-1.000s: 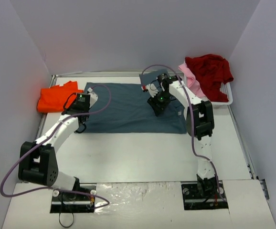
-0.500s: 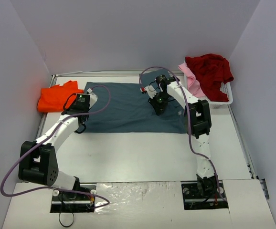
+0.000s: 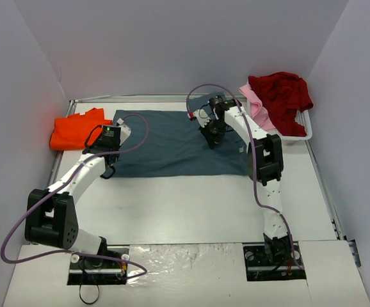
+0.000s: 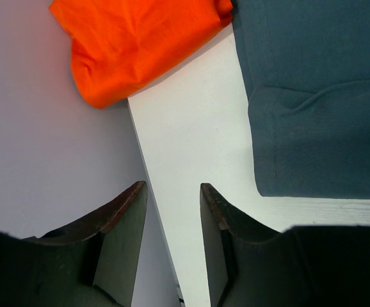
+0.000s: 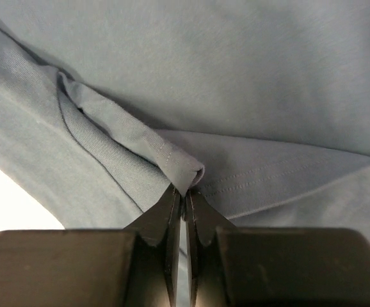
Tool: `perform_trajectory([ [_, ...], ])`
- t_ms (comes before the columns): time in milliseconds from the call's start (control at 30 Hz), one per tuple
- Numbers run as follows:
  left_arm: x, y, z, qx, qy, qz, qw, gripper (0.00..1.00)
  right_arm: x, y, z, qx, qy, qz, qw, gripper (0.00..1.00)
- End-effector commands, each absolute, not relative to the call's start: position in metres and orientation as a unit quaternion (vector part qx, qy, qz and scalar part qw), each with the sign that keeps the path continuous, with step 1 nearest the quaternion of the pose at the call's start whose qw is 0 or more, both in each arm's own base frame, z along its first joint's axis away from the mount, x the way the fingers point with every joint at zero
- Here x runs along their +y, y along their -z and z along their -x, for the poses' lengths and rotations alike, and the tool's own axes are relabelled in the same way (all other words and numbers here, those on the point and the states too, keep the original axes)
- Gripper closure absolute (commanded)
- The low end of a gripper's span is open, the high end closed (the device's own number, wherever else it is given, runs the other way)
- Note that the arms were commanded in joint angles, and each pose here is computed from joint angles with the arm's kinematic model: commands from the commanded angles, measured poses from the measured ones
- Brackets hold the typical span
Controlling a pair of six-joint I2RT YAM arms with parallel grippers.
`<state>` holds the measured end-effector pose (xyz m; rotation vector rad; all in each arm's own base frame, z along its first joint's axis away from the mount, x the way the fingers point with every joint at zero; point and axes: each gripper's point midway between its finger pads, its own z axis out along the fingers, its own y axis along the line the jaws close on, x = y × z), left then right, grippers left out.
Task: Fold and stack the t-shirts
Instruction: Fold the flattened tshirt in 1/3 of the way
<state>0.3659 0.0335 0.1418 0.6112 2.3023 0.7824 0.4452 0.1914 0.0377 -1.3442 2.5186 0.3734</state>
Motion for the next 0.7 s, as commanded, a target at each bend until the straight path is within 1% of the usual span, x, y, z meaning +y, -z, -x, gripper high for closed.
perform_trajectory([
  [0,0.035,-0.153,-0.361,0.871,-0.295,-0.218,0.326,0.63,0.193,-0.072,-0.455,0.864,-0.112,0.463,0.162,1.00],
  [233,0.036,-0.149,-0.360,0.873,-0.295,-0.221,0.319,0.63,0.196,-0.076,-0.467,0.862,-0.104,0.464,0.176,1.00],
  [267,0.036,-0.149,-0.360,0.873,-0.296,-0.222,0.318,0.62,0.196,-0.075,-0.467,0.862,-0.103,0.465,0.176,0.98],
  [333,0.035,-0.147,-0.360,0.873,-0.295,-0.224,0.317,0.62,0.195,-0.071,-0.466,0.862,-0.104,0.466,0.171,0.90],
  [367,0.036,-0.147,-0.360,0.874,-0.294,-0.223,0.316,0.62,0.195,-0.070,-0.465,0.862,-0.103,0.466,0.168,0.82],
  [400,0.036,-0.146,-0.360,0.874,-0.294,-0.224,0.315,0.62,0.195,-0.066,-0.463,0.862,-0.105,0.468,0.163,0.80],
  [467,0.035,-0.144,-0.360,0.875,-0.293,-0.226,0.312,0.62,0.194,-0.062,-0.460,0.862,-0.107,0.470,0.155,0.76],
  [533,0.034,-0.143,-0.360,0.876,-0.291,-0.228,0.310,0.62,0.194,-0.060,-0.457,0.861,-0.109,0.474,0.149,0.76],
  [567,0.034,-0.142,-0.360,0.877,-0.289,-0.229,0.308,0.62,0.194,-0.059,-0.456,0.861,-0.108,0.475,0.146,0.73],
  [667,0.033,-0.142,-0.361,0.877,-0.288,-0.230,0.308,0.63,0.192,-0.056,-0.454,0.861,-0.107,0.476,0.141,0.71],
])
